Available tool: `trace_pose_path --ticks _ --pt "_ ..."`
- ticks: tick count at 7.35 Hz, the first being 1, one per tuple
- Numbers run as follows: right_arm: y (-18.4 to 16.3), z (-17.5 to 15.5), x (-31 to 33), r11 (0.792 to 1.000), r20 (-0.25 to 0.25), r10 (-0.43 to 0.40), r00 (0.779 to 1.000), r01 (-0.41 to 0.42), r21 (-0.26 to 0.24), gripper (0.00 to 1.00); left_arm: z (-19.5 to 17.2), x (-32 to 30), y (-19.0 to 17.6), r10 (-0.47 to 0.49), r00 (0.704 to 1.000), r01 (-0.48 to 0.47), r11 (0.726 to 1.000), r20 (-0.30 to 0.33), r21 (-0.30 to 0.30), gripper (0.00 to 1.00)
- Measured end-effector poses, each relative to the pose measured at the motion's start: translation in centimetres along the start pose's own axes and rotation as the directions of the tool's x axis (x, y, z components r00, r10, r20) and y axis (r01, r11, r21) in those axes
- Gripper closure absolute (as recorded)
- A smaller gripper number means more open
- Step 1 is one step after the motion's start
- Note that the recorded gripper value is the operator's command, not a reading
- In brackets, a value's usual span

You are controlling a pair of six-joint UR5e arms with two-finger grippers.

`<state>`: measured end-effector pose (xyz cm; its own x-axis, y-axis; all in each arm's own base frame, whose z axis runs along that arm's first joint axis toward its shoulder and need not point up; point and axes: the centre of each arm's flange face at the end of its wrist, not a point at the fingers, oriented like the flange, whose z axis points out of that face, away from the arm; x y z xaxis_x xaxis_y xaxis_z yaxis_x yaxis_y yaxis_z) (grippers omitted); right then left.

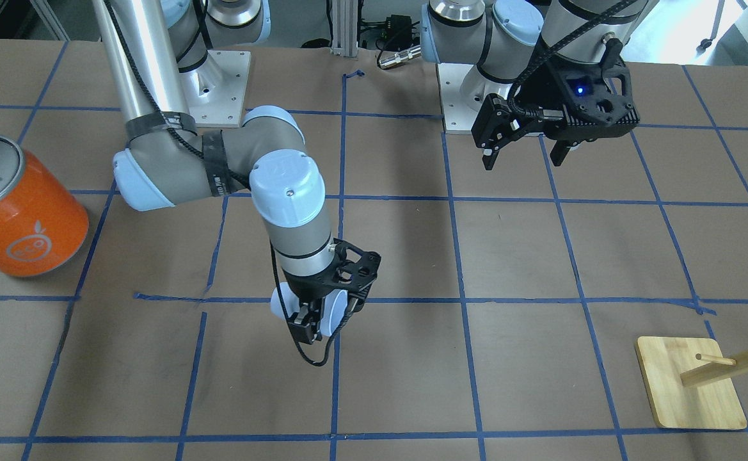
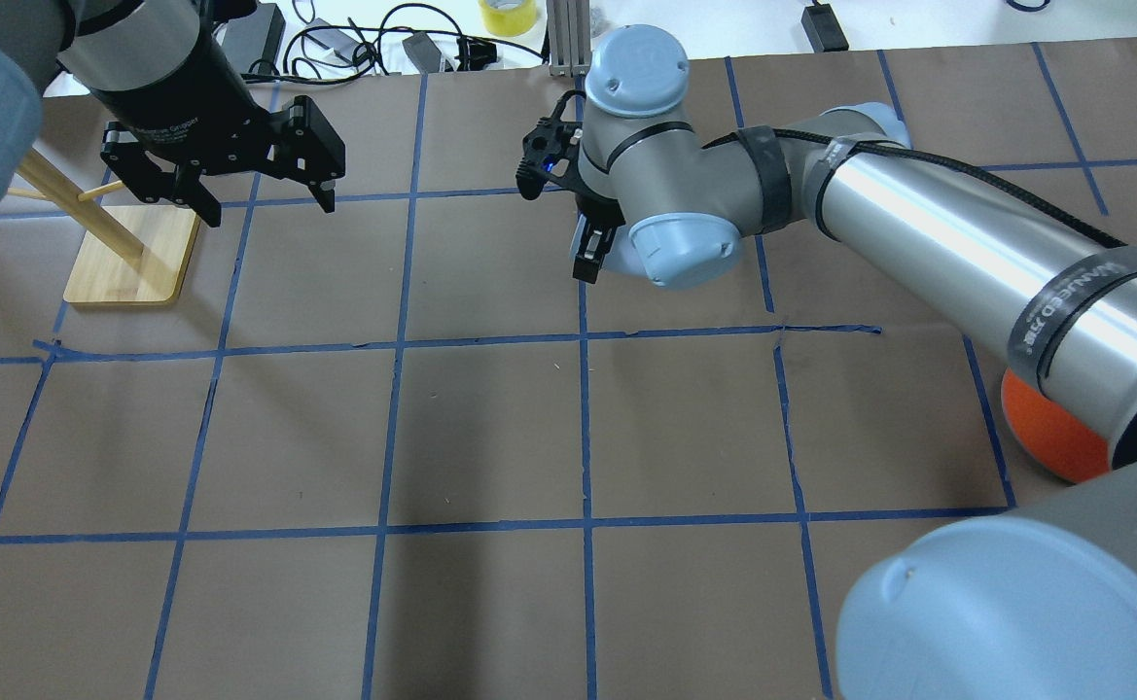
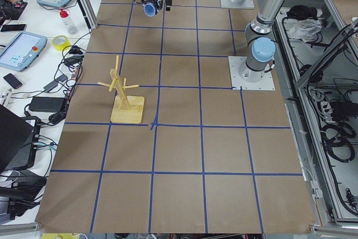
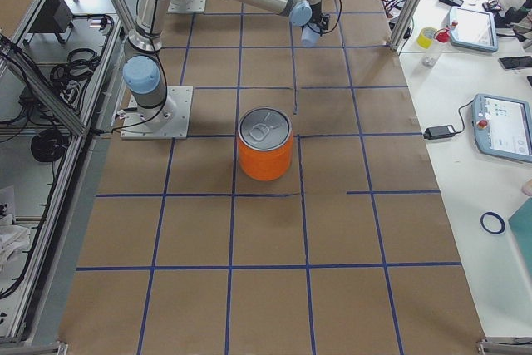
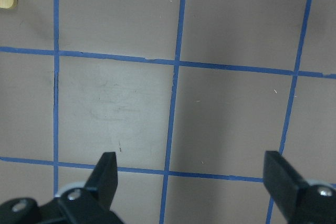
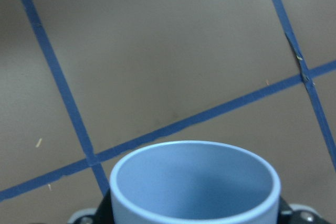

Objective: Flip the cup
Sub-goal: 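Lift the white cup with the right gripper and carry it toward the table center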

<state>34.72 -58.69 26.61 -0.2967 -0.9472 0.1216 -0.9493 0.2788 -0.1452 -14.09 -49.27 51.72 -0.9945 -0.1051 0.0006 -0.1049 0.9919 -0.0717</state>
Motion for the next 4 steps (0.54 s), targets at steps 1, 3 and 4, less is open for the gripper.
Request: trace_pose_path --ticks 1,3,4 --pt "-1.5 0.6 -2.0 0.997 0.013 -0.083 0.996 0.083 0.003 1.00 0.0 0.0 0.0 0.000 1.000 0.000 1.000 0.000 0.000 0.00" --pt "-4.2 2.0 -5.8 0.972 0.042 -0.233 0.972 0.233 0.017 1.00 0.0 0.0 0.0 0.000 1.000 0.000 1.000 0.000 0.000 0.00" --pt "-4.9 2.6 -6.8 0.954 0.054 -0.299 0.953 0.298 0.025 1.00 0.0 0.0 0.0 0.000 1.000 0.000 1.000 0.000 -0.001 0.00"
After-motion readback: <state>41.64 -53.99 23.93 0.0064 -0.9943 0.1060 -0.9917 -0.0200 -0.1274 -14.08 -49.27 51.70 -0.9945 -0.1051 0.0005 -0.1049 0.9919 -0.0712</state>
